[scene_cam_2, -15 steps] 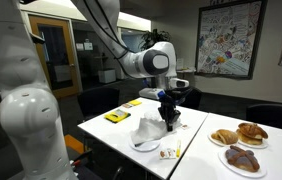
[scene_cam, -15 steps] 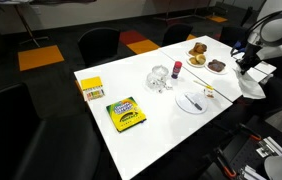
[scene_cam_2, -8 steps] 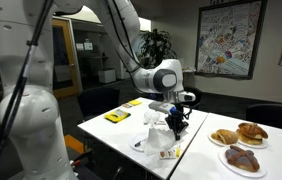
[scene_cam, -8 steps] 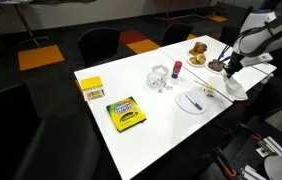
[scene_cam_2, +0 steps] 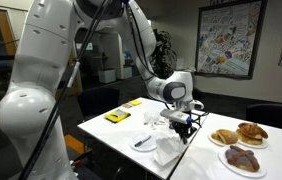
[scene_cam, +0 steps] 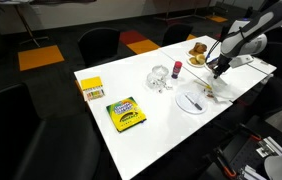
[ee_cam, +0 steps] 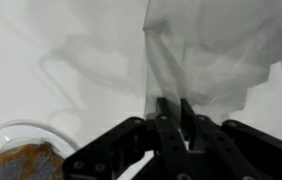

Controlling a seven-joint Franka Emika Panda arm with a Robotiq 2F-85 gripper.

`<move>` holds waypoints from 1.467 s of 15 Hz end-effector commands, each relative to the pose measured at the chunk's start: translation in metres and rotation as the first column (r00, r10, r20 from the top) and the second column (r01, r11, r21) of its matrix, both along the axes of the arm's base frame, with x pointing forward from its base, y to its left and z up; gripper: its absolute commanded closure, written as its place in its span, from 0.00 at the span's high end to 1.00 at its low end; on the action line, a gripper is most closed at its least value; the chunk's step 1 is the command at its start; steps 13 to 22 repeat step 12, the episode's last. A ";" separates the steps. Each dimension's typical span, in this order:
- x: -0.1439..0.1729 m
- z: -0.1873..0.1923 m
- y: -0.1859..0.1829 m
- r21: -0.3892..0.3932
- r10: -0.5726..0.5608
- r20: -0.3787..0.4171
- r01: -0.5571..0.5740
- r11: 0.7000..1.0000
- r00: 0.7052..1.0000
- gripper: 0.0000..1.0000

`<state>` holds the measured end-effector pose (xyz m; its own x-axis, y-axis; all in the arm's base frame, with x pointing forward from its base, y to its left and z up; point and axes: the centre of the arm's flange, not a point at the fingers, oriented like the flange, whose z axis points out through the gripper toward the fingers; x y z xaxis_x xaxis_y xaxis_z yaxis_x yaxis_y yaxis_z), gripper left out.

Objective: Pick up the tissue paper from the table and move it to the right.

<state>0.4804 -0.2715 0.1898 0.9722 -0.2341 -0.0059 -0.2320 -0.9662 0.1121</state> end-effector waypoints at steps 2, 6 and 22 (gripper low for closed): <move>0.029 0.018 0.018 0.034 0.128 -0.001 -0.128 0.991 0.992 0.55; 0.043 0.049 0.070 0.086 0.228 -0.026 -0.225 0.971 0.973 0.83; 0.059 0.084 0.162 0.145 0.389 -0.078 -0.375 0.915 0.918 1.00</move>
